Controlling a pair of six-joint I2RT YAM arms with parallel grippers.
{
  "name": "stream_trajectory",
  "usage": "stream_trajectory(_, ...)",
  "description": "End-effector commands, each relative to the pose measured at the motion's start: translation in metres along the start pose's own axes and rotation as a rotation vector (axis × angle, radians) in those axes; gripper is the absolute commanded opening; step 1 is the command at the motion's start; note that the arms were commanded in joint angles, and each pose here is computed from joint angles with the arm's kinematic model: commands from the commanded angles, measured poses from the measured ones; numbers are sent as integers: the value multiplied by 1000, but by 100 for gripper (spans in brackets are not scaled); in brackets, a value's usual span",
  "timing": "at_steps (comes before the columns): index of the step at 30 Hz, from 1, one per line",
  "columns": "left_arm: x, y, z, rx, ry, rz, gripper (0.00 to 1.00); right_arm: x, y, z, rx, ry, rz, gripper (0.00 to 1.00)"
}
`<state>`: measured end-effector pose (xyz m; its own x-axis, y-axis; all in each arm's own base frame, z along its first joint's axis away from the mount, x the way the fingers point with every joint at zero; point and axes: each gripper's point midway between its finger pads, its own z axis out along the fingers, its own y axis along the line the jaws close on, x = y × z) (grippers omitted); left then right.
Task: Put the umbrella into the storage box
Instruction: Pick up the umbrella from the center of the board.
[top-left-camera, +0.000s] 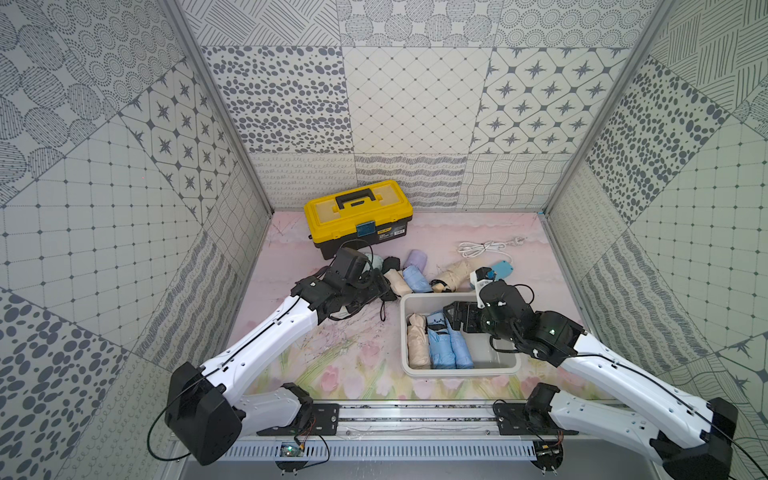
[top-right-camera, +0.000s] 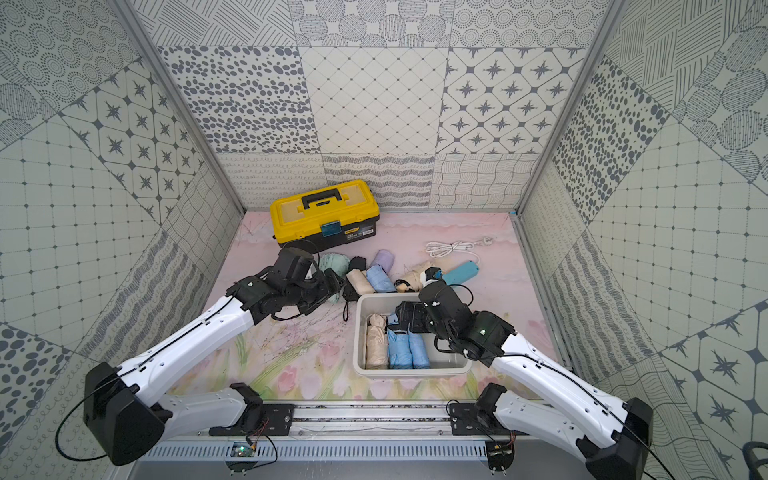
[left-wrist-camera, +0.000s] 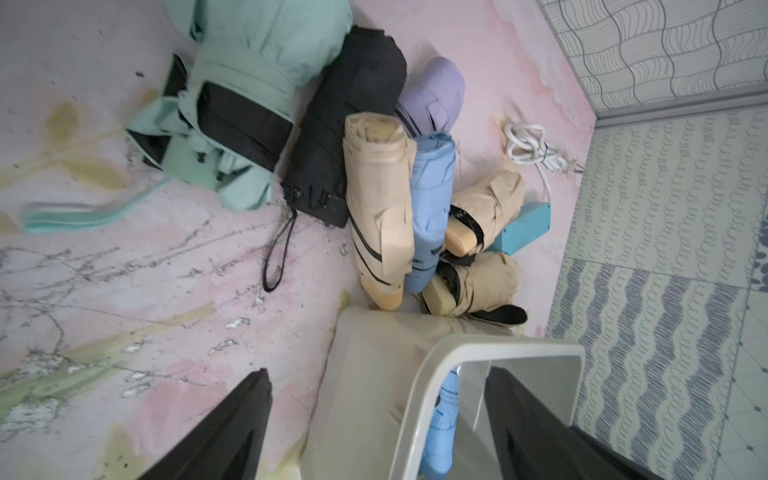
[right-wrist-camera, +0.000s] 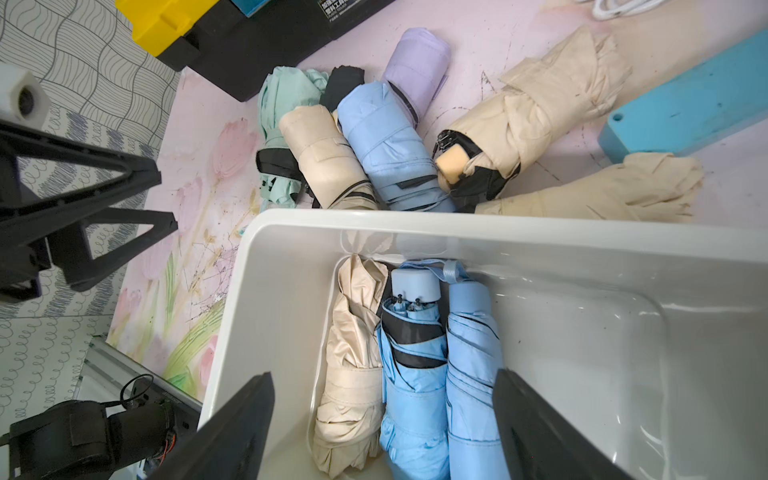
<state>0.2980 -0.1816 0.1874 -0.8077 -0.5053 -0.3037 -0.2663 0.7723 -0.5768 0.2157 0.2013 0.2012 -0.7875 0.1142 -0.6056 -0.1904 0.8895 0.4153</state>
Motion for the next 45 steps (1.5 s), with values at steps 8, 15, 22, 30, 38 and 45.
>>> stream_trajectory(8, -57, 57, 58, -213, 11, 414, 88, -26, 9, 10, -66, -18, 50, 87)
stream_trajectory(15, -70, 62, 100, -211, 61, 465, 93, -31, 5, 16, -72, -5, 85, 87)
stream_trajectory(22, -79, 70, 135, -222, 66, 513, 95, -39, 3, 15, -80, -10, 97, 87)
stream_trajectory(30, -81, 77, 163, -228, 109, 562, 85, -36, 1, 12, -89, -9, 127, 86)
stream_trajectory(38, -83, 80, 170, -234, 122, 536, 66, -36, 2, 10, -101, -11, 138, 86)
stream_trajectory(45, -78, 88, 162, -249, 117, 496, 56, -36, 1, 3, -119, -38, 165, 86)
